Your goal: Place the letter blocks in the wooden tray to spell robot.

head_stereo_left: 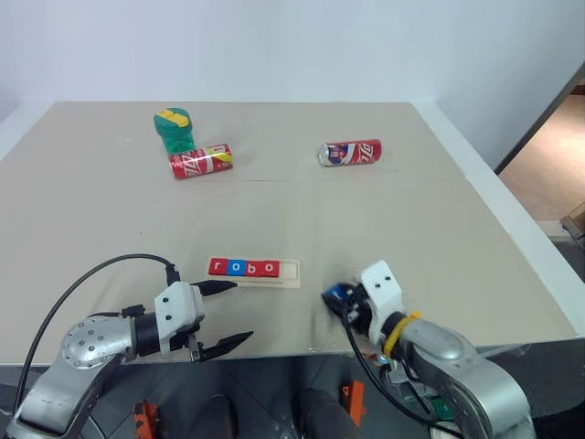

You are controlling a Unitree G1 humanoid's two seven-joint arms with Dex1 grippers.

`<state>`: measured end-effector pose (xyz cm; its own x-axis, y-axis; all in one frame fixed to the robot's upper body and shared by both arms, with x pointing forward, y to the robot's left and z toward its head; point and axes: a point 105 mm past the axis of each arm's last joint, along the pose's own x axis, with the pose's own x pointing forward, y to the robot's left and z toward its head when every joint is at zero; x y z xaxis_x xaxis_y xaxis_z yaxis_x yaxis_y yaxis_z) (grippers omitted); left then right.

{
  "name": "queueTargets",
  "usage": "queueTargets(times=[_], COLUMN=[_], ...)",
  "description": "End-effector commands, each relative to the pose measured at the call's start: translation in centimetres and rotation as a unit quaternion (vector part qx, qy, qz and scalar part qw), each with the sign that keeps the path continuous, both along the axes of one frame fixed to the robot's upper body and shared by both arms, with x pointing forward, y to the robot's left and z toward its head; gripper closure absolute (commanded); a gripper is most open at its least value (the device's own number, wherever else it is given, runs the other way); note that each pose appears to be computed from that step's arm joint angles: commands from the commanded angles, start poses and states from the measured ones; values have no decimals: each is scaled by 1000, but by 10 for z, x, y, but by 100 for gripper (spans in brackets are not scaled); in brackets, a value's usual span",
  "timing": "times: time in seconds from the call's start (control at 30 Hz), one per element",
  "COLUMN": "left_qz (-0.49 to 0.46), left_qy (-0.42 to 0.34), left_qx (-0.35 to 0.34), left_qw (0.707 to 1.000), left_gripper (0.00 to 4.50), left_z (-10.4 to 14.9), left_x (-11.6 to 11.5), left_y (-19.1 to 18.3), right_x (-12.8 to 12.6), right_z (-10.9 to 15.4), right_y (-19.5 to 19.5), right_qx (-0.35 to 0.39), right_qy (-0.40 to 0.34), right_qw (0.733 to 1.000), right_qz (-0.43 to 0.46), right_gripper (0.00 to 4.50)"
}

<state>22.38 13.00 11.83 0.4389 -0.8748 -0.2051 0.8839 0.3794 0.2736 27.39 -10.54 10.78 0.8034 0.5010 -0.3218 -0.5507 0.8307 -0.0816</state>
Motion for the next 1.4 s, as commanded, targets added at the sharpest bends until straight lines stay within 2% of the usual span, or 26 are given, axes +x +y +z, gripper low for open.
queueTargets(times=[0.03, 0.17, 0.37, 0.4, 0.57, 0.67, 0.8, 0.93, 1.03, 1.2, 1.33, 1.4], left_qz=[-6, -3, -1, -2, -7, -9, -26, -42, -39, -38, -34, -31], left_qy=[-16, -21, -31, -30, -27, -28, -35, -31, -29, -35, -37, -37], left_qx=[2, 2, -2, -2, 0, -2, -12, -31, -45, -43, -37, -34], left_qw=[1000, 1000, 1000, 1000, 1000, 1000, 999, 998, 998, 998, 998, 998], left_gripper=[0, 0, 0, 0, 0, 0, 0, 0, 0, 0, 0, 0], left_z=[7, 8, 11, 10, 7, 7, 10, 16, 20, 23, 22, 21], left_x=[-2, -1, 0, 0, -1, 1, 0, -1, 2, 5, 4, 4], left_y=[-3, -4, -7, -7, -9, -11, -16, -21, -22, -23, -23, -22], right_x=[15, 31, 35, 35, 44, 57, 69, 62, 59, 71, 76, 76], right_z=[6, 4, 1, 5, 37, 60, 78, 56, 41, 22, 13, 9], right_y=[-1, -6, -3, 0, -8, -21, -19, -17, -18, -26, -27, -28], right_qx=[-5, -11, 17, 28, 34, 21, -5, -44, -70, -121, -126, -122], right_qy=[-18, -21, -1, -3, -43, -64, -87, -64, -53, -52, -53, -50], right_qw=[1000, 998, 995, 994, 993, 996, 990, 950, 916, 885, 880, 880], right_qz=[-21, -58, -96, -103, -109, -57, 113, 302, 392, 446, 455, 456], right_gripper=[327, 327, 327, 224, 55, 55, 55, 55, 55, 55, 55, 94])
